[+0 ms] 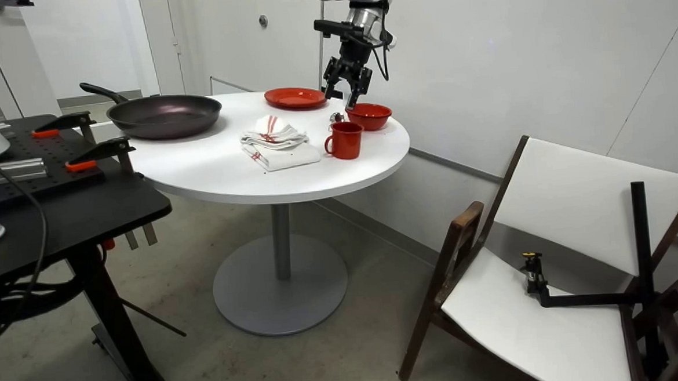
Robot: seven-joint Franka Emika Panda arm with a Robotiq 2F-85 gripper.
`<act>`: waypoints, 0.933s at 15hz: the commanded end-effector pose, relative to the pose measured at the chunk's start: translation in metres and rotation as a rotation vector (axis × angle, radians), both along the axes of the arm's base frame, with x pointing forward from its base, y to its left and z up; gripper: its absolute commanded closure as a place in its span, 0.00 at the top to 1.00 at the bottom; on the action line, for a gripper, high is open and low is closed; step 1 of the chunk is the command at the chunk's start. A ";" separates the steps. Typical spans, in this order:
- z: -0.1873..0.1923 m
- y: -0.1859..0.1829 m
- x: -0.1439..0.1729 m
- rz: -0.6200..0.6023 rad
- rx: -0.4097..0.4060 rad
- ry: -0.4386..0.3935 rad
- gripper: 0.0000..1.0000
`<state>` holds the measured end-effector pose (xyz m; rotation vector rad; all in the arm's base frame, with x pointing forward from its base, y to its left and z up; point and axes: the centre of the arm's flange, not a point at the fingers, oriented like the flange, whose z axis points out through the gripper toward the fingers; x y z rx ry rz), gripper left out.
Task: Move the cup
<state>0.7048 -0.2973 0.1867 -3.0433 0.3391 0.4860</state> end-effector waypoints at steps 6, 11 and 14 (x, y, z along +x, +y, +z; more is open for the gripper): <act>0.015 0.040 -0.077 -0.002 0.014 -0.011 1.00; 0.019 0.047 -0.093 -0.020 0.000 -0.063 1.00; 0.022 0.052 -0.105 -0.044 -0.013 -0.099 1.00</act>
